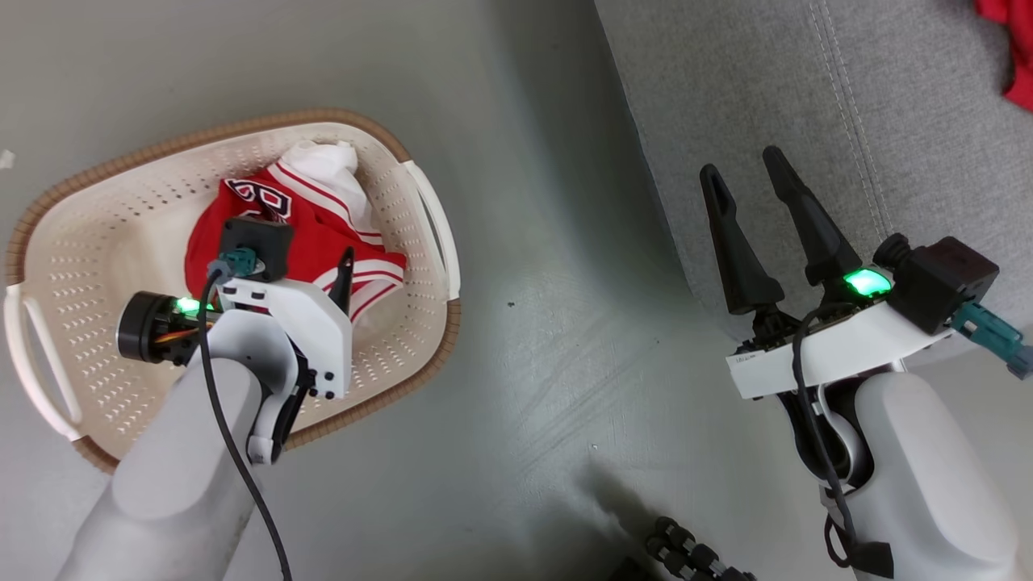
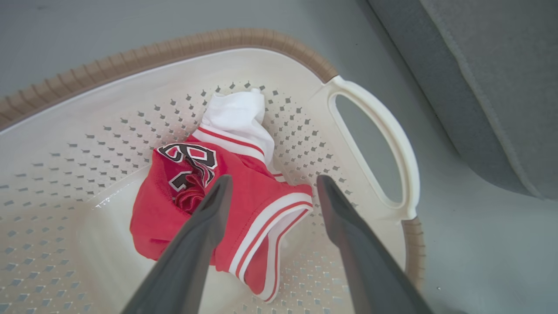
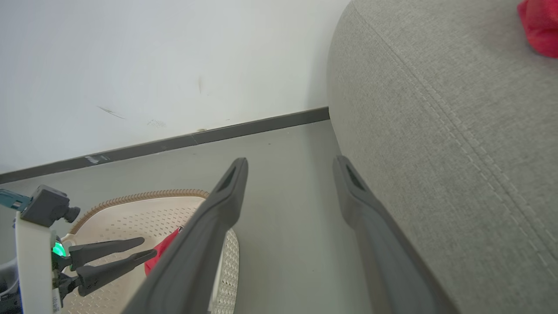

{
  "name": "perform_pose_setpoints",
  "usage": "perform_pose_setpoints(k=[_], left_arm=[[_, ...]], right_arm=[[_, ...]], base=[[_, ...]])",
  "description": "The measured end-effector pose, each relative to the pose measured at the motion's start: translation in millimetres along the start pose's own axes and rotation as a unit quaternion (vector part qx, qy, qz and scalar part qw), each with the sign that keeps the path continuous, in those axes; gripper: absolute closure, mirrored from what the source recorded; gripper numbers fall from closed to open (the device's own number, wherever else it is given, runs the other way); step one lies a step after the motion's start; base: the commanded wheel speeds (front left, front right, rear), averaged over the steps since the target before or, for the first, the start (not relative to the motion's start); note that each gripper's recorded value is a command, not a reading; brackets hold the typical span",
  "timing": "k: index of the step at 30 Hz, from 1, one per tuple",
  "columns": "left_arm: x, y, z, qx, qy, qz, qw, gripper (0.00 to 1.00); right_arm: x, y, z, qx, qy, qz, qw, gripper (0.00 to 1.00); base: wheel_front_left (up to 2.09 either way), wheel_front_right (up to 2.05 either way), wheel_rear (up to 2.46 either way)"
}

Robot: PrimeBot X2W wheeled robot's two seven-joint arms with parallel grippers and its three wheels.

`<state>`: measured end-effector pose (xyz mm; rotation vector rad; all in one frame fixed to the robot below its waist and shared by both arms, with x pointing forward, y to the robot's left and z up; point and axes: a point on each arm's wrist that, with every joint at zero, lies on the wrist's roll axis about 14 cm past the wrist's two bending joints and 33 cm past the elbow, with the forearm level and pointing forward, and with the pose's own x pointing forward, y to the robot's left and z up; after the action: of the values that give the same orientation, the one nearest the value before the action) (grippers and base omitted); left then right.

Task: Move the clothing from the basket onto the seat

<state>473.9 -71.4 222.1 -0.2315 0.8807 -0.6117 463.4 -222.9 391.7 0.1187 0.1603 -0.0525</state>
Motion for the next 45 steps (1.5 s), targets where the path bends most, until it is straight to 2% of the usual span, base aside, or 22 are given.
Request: perform_pose_setpoints(k=[14, 22, 45], left_arm=[[28.6, 22.0, -27.6, -0.006, 0.042, 0.017, 0.999, 0.0], [38.1, 20.6, -41.1, -0.012, 0.059, 0.012, 0.998, 0.0], [52.1, 41.8, -55.4, -0.036, 0.076, 0.041, 0.996, 0.0]], right_arm=[[8.9, -13.7, -9.8, 0.002, 0.01, -0.015, 1.0, 0.0], [11.8, -17.0, -14.5, -0.002, 0.017, -0.017, 1.0, 0.0], [15.1, -24.3, -24.5, -0.008, 0.03, -0.025, 0.999, 0.0]], base=[[0.0, 0.0, 0.0], [0.0, 0.0, 0.0], [0.0, 0.0, 0.0]])
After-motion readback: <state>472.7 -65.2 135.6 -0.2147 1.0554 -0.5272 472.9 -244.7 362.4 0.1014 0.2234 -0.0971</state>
